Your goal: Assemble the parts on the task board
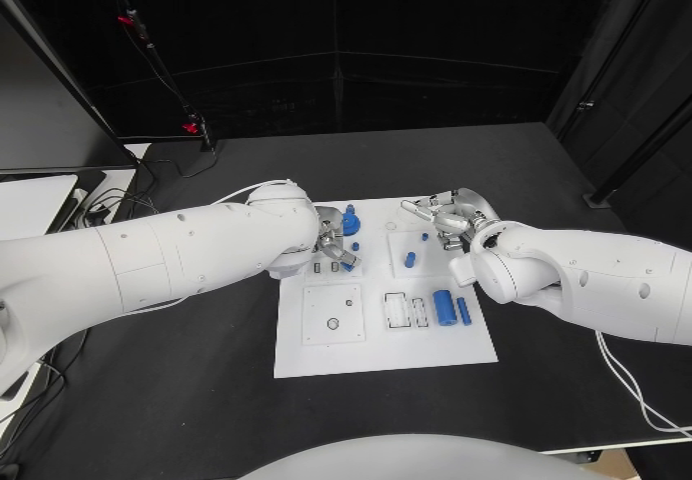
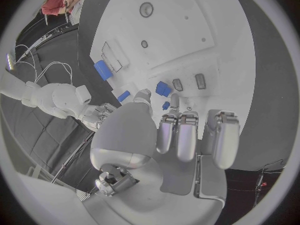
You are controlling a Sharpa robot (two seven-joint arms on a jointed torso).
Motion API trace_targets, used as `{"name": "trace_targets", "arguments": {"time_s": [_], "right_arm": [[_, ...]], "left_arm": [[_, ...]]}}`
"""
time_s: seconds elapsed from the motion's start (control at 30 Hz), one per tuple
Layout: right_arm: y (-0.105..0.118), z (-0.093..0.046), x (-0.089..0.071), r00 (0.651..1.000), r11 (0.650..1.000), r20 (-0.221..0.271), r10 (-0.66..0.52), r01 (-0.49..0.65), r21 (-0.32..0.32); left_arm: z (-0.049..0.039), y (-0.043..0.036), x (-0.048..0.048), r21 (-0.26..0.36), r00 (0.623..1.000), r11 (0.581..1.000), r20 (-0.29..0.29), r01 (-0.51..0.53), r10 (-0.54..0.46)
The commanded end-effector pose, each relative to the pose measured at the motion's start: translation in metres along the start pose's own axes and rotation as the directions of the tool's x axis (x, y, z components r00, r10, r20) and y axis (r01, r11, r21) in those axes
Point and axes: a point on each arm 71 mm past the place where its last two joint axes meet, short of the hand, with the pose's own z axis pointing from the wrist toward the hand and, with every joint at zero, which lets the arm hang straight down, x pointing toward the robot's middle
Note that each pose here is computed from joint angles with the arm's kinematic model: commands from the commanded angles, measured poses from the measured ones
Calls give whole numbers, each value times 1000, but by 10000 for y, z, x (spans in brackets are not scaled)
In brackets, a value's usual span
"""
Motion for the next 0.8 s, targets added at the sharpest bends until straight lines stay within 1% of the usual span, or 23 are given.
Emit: {"name": "trace_targets", "arguments": {"time_s": [0.03, 0.17, 0.23, 0.3, 0.33, 0.4, 0.43, 0.47, 0.5, 0.53, 0.63, 0.73, 0.8], "right_arm": [[10, -1, -1, 1000, 1000, -1, 0, 0, -6], [5, -3, -4, 1000, 1000, -1, -1, 1, -6], [3, -4, -3, 1000, 1000, -2, 0, 0, -5], [0, -4, -3, 1000, 1000, -2, 0, 0, -5], [0, -4, -3, 1000, 1000, -2, 0, 0, -5], [-1, -4, -3, 1000, 1000, -2, 0, 0, -5], [-2, -4, -2, 1000, 1000, -3, 0, 0, -5], [-2, -4, -1, 1000, 1000, -3, 0, 0, -5], [-3, -5, 0, 1000, 1000, -4, 0, 0, -5], [-3, -5, 0, 1000, 1000, -4, 0, 0, -5], [-5, -5, -3, 1000, 1000, -3, 0, 0, -4], [-5, -6, -3, 1000, 1000, -3, 0, 0, -4], [-5, -7, -3, 1000, 1000, -4, 0, 0, -4]], "left_arm": [[-57, -44, -90, 100, 988, 995, 156, -23, 7], [-145, -46, -133, 193, 966, 979, 259, -59, 7], [-193, -50, -155, 242, 950, 965, 313, -101, 21], [-237, -54, -173, 292, 932, 943, 360, -157, 44], [-250, -54, -178, 305, 926, 936, 373, -175, 52], [-289, -53, -191, 347, 906, 907, 415, -238, 79], [-307, -51, -196, 365, 896, 891, 434, -271, 94], [-334, -48, -199, 389, 878, 862, 462, -325, 122], [-348, -47, -200, 402, 866, 842, 479, -360, 142], [-353, -46, -200, 407, 861, 833, 485, -375, 150], [-374, -39, -195, 439, 824, 760, 524, -480, 217], [-373, -22, -179, 458, 786, 682, 546, -570, 290], [-366, -11, -167, 463, 764, 640, 556, -613, 329]]}}
